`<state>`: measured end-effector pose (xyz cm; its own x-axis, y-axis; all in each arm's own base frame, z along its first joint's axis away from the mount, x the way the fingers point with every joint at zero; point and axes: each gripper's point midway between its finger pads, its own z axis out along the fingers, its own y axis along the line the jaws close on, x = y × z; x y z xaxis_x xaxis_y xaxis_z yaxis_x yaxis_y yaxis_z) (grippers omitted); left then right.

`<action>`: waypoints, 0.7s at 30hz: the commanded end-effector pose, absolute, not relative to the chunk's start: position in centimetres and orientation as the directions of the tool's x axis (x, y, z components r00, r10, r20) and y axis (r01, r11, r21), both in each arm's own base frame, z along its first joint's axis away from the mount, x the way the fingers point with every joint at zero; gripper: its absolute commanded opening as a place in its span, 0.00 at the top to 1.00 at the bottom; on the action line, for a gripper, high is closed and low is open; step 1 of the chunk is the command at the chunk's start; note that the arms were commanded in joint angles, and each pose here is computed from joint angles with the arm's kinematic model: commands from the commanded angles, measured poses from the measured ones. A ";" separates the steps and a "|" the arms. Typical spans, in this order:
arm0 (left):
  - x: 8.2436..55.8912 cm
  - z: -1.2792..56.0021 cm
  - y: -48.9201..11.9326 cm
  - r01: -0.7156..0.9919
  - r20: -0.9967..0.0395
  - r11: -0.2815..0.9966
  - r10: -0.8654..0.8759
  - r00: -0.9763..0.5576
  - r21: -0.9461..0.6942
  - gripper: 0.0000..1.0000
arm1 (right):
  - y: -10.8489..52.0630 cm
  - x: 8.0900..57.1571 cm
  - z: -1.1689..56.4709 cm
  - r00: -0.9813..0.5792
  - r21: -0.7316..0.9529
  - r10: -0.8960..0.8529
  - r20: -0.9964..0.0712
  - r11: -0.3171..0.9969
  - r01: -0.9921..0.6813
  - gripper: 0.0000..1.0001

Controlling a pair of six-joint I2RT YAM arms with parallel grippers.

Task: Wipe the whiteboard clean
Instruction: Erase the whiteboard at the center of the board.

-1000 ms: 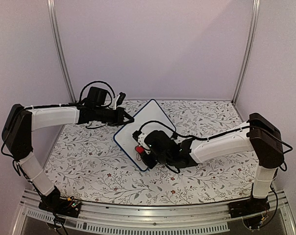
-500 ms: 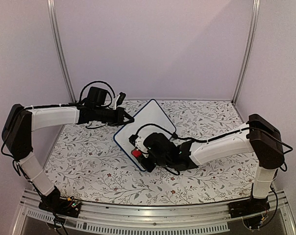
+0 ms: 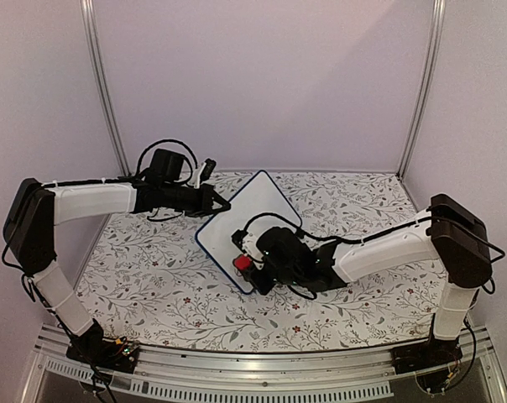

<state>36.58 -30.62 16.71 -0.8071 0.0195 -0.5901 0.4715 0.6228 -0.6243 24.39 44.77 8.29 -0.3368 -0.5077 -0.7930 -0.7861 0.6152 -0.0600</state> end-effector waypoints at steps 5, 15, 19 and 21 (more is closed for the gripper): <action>35.4 16.3 -31.7 0.478 -0.563 0.597 0.053 -0.825 -0.644 1.00 | 39.4 28.9 8.8 -0.511 0.072 -0.343 -0.788 0.773 -0.630 1.00; 35.5 16.2 -31.7 0.477 -0.562 0.599 0.053 -0.826 -0.644 1.00 | 37.7 31.1 7.2 -0.639 0.187 -0.250 -0.728 0.824 -0.535 1.00; 35.5 16.3 -31.7 0.477 -0.562 0.598 0.053 -0.825 -0.644 1.00 | 38.0 31.7 7.1 -0.674 0.251 -0.207 -0.709 0.820 -0.515 1.00; 35.5 16.2 -31.7 0.478 -0.563 0.598 0.054 -0.825 -0.643 1.00 | 38.3 31.8 7.1 -0.678 0.257 -0.207 -0.706 0.816 -0.517 1.00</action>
<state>36.23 -30.88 16.65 -0.8163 0.0209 -0.5772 0.4646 0.6174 -0.6348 31.35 37.53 7.15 -0.6377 -0.2445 -0.7304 -0.5362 0.8217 0.1931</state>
